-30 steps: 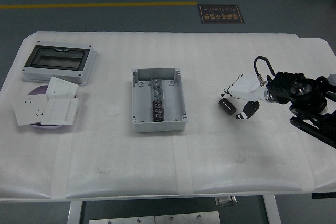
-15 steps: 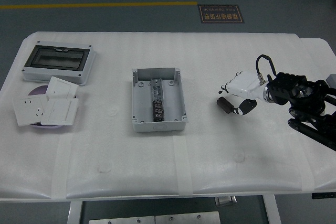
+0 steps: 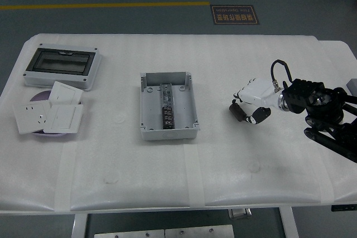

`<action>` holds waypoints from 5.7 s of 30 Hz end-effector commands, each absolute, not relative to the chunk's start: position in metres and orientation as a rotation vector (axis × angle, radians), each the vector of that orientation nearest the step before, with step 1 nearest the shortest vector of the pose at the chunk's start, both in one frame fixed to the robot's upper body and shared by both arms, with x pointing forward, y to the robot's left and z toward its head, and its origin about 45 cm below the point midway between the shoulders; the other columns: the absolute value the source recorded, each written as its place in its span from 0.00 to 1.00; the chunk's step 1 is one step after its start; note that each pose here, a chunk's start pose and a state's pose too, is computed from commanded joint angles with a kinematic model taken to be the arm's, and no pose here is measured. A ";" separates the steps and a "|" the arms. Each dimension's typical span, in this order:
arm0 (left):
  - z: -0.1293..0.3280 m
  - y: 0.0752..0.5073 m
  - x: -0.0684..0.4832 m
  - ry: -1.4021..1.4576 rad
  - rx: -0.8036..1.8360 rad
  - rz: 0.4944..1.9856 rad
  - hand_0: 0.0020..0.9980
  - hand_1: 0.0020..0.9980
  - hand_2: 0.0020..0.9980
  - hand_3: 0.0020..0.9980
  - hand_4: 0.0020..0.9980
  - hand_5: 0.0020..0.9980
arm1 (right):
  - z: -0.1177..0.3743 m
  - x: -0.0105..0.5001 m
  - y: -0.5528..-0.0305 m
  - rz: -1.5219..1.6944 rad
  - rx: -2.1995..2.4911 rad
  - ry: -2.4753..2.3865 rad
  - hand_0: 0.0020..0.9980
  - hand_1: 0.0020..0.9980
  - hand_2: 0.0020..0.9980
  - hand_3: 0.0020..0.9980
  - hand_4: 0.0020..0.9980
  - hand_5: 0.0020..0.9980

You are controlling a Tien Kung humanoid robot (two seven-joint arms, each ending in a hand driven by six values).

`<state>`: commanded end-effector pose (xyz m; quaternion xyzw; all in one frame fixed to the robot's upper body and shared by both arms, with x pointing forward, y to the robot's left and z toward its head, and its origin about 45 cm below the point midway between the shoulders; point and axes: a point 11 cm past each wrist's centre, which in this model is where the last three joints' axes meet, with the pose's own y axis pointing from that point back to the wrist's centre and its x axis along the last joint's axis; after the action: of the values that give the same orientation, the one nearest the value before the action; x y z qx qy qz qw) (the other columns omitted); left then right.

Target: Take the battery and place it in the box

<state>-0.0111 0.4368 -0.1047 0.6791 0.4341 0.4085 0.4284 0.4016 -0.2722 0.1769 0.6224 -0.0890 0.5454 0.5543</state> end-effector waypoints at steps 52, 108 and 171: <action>-0.108 0.427 -0.026 1.100 1.724 0.967 0.70 0.69 0.59 0.63 0.63 0.40 | 0.272 0.405 -0.175 1.166 2.026 -1.181 0.80 0.66 0.72 0.75 0.58 0.32; -0.112 0.413 -0.025 1.134 1.678 0.954 0.70 0.68 0.48 0.60 0.60 0.41 | 0.173 0.408 -0.126 0.941 2.080 -1.023 0.96 0.77 0.86 1.00 0.88 0.46; -0.113 0.404 -0.048 1.210 1.672 0.910 0.70 0.67 0.45 0.55 0.55 0.24 | 0.273 0.393 -0.363 0.711 1.867 -1.924 0.92 0.76 0.85 1.00 0.93 0.53</action>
<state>-0.0476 0.4036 -0.1134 0.6696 0.4848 0.3646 0.4286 0.3932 -0.3630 0.2727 0.6616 -0.6821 0.2521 0.1830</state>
